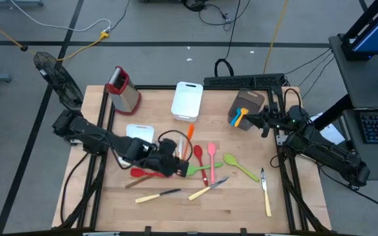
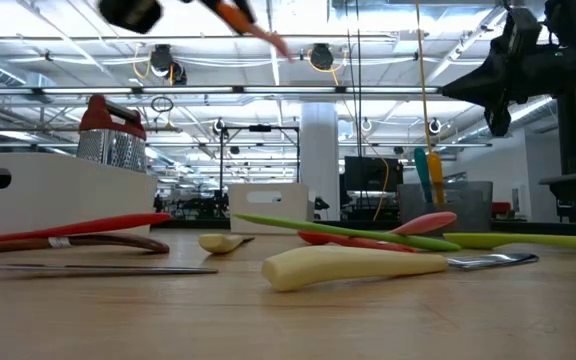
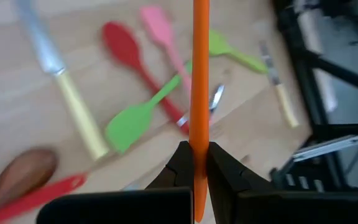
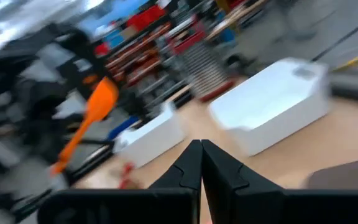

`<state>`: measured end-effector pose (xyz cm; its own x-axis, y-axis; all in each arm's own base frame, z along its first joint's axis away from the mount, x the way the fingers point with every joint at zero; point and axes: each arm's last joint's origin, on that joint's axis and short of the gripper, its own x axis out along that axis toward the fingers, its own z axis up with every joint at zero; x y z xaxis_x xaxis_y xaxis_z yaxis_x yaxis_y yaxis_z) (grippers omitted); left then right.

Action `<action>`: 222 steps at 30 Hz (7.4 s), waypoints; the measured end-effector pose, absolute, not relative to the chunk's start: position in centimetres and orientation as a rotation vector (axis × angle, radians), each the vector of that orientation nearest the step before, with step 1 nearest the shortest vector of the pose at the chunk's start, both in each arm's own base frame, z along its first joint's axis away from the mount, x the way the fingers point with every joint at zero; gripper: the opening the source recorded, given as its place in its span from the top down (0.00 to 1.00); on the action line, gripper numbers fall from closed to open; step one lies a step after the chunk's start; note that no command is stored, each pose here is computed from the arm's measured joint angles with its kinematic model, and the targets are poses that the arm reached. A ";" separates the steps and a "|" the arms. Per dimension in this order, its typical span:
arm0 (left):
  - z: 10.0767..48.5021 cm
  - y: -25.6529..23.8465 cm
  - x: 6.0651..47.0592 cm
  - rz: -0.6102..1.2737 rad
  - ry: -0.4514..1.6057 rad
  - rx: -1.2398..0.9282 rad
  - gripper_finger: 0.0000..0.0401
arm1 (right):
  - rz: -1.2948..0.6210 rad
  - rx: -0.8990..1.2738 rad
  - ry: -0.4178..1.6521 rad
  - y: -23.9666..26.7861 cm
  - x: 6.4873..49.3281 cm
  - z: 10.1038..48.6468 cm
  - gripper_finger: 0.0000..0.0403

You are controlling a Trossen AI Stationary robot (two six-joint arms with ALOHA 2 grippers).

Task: Pick & Place Kitchen Items
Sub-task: Put the orange spatula into the black bin

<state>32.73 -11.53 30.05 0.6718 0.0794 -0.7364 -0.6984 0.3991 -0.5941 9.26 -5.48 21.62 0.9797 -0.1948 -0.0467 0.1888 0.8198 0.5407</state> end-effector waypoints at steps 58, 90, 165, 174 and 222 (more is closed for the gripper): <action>32.7 -2.6 38.8 0.252 0.294 -0.940 0.98 | 0.243 0.643 -0.164 -2.6 23.5 25.6 0.32; 32.1 -2.6 39.2 0.272 0.296 -0.919 0.98 | 0.253 0.648 -0.123 -2.8 25.2 25.5 0.93; 30.4 4.6 33.7 0.336 0.858 -0.100 0.38 | -0.126 1.914 -0.184 -10.4 13.7 19.0 0.96; 30.1 6.0 33.5 0.308 0.877 -0.124 0.38 | -0.195 2.033 -0.287 -10.3 12.0 17.4 0.96; 30.2 6.2 33.6 0.292 0.870 -0.121 0.38 | -0.274 2.171 -0.233 -12.3 9.2 16.1 0.77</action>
<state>33.55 6.22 30.18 0.6080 0.2034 -0.7675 -0.3011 0.9535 0.0142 9.15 -12.31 16.15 0.9576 -0.2666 -0.1096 -0.0654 -0.5714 0.8181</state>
